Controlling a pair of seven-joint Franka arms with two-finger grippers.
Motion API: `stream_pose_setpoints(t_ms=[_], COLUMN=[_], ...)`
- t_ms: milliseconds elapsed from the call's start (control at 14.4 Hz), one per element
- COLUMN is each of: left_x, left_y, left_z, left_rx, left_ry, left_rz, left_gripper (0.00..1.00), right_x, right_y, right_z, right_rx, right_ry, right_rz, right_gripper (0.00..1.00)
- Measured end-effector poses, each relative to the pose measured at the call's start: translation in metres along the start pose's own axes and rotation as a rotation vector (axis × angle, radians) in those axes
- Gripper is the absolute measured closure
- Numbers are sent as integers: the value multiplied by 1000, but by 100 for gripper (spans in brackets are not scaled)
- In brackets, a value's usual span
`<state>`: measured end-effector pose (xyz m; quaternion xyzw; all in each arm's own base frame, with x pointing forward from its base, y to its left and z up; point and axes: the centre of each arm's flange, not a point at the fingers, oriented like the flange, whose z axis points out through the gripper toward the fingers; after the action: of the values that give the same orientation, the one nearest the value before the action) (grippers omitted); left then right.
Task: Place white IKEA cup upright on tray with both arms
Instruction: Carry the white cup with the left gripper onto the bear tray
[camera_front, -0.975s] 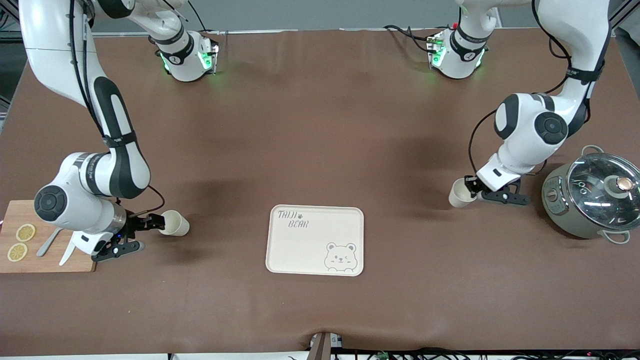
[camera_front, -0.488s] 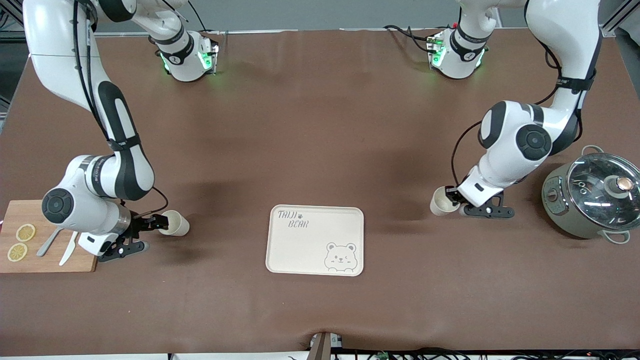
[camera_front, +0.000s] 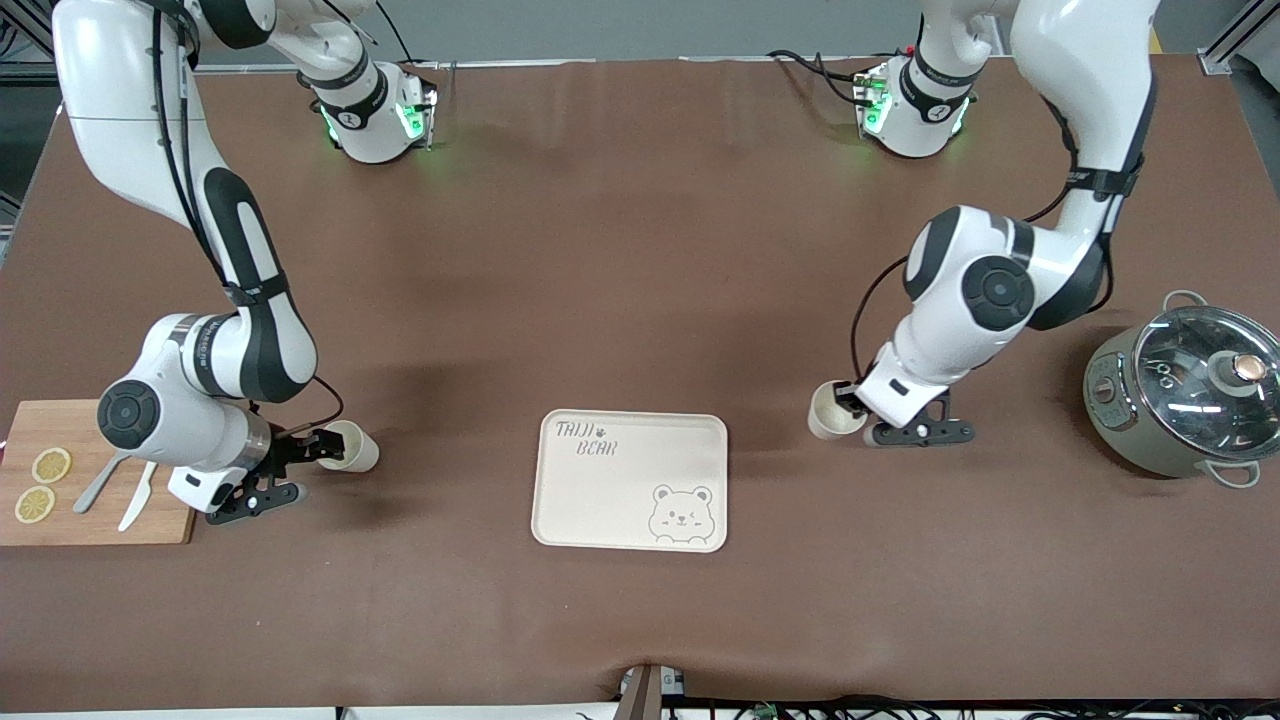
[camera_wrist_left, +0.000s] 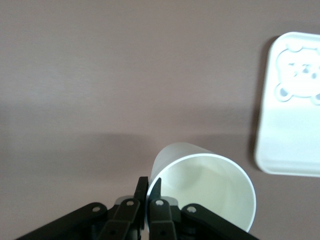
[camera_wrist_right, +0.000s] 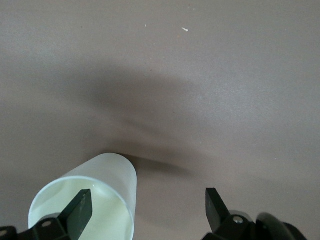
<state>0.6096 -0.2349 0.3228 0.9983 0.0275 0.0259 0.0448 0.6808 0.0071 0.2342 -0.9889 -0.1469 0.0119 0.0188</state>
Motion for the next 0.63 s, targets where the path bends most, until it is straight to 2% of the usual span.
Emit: stream_pose_setpoints(t_ms=[279, 627], left_x=[6, -5], left_y=[50, 102], left_z=[20, 53], left_rx=[-14, -18], left_ry=[-16, -43], left_rz=[-56, -115], left_gripper=[95, 95], right_x=[0, 1], right_y=[0, 0], right_z=[8, 12], right_rx=[-2, -4], right_ry=[-1, 1], right_rz=[-9, -13], right_gripper=[0, 0])
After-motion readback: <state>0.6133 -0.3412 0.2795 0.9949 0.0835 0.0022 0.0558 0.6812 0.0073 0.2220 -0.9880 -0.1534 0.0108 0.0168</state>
